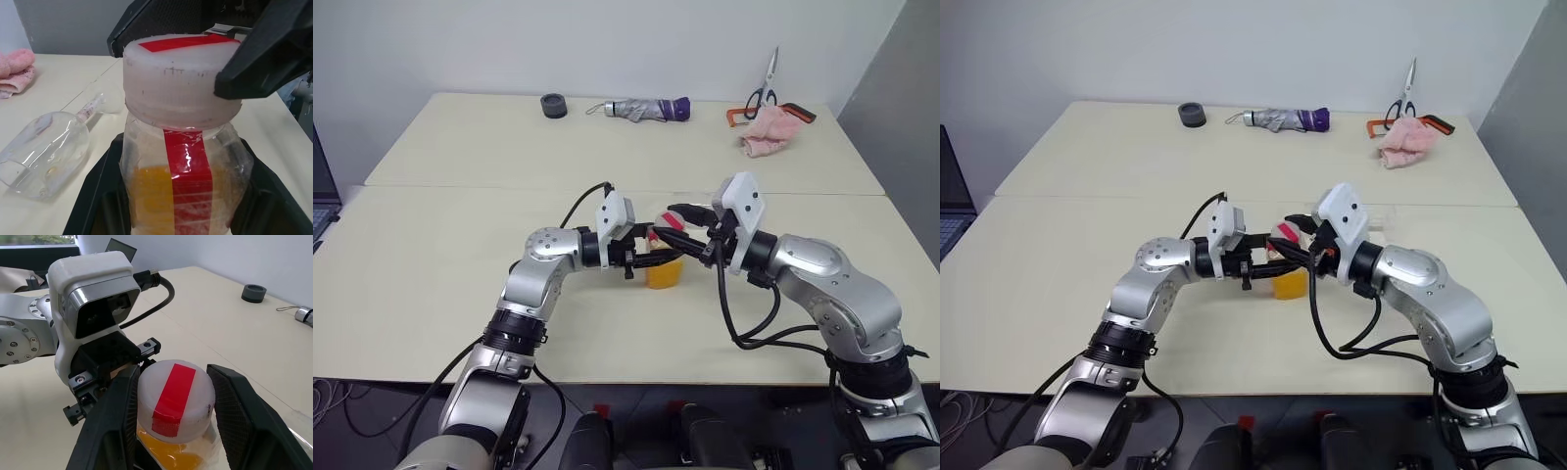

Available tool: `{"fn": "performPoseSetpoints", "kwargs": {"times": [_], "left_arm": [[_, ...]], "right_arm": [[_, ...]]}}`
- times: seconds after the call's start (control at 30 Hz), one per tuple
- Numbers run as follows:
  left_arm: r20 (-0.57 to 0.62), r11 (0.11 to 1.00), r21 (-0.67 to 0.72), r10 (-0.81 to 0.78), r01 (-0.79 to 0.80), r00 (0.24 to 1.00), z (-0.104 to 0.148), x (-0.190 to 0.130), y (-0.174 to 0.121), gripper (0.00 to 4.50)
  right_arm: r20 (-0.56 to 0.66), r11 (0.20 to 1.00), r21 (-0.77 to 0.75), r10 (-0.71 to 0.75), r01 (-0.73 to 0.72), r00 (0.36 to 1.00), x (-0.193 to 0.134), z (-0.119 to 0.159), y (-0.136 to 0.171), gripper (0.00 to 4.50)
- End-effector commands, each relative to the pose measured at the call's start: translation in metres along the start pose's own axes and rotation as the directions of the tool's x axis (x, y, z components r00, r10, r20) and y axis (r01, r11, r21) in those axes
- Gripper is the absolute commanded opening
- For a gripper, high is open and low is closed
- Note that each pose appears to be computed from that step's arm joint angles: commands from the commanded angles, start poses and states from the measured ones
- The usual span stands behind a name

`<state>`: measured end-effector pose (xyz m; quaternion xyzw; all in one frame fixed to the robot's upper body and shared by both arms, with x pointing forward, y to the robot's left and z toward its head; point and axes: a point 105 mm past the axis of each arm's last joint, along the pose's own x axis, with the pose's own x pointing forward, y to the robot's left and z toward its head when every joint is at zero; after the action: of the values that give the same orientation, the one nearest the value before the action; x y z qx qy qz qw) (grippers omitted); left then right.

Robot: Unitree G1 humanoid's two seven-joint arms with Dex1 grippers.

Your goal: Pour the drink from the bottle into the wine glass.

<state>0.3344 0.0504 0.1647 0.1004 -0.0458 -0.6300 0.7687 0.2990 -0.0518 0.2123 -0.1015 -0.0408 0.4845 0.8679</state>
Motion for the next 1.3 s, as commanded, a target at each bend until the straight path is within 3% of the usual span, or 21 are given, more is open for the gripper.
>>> {"fn": "performPoseSetpoints", "kwargs": {"times": [0.03, 0.2, 0.43, 0.53, 0.57, 0.73, 1.0, 1.3], "left_arm": [[0.063, 0.997, 0.059, -0.053, 0.049, 0.997, 0.025, 0.007, -0.002, 1.93], [0.058, 0.993, 0.069, -0.100, 0.096, 0.993, 0.028, 0.009, -0.006, 1.93], [0.061, 0.993, 0.069, -0.105, 0.101, 0.993, 0.028, 0.012, -0.007, 1.93], [0.059, 0.994, 0.062, -0.095, 0.092, 0.994, 0.027, 0.012, -0.007, 1.92], [0.057, 0.994, 0.059, -0.092, 0.089, 0.994, 0.026, 0.011, -0.006, 1.92], [0.054, 0.996, 0.047, -0.084, 0.081, 0.995, 0.023, 0.013, -0.003, 1.92], [0.051, 0.995, 0.035, -0.091, 0.089, 0.995, 0.022, 0.021, 0.002, 1.92], [0.047, 0.993, 0.041, -0.109, 0.107, 0.993, 0.021, 0.025, 0.003, 1.92]], "right_arm": [[0.023, 0.978, -0.074, 0.196, -0.194, 0.980, -0.003, 0.006, 0.015, 1.84], [-0.106, 0.895, -0.202, 0.383, -0.397, 0.918, -0.013, -0.003, -0.003, 1.84], [-0.074, 0.917, -0.144, 0.365, -0.372, 0.928, -0.016, 0.003, -0.021, 1.84], [0.002, 0.962, -0.123, 0.248, -0.246, 0.969, -0.025, 0.009, -0.024, 1.84], [0.033, 0.971, -0.106, 0.217, -0.213, 0.976, -0.032, 0.013, -0.018, 2.57], [0.126, 0.997, -0.034, 0.074, -0.070, 0.989, -0.044, 0.024, 0.015, 4.20], [0.119, 0.947, 0.019, -0.321, 0.321, 0.940, -0.021, 0.016, 0.008, 4.22], [0.105, 0.905, 0.050, -0.425, 0.422, 0.899, -0.011, 0.009, 0.008, 4.22]]}}
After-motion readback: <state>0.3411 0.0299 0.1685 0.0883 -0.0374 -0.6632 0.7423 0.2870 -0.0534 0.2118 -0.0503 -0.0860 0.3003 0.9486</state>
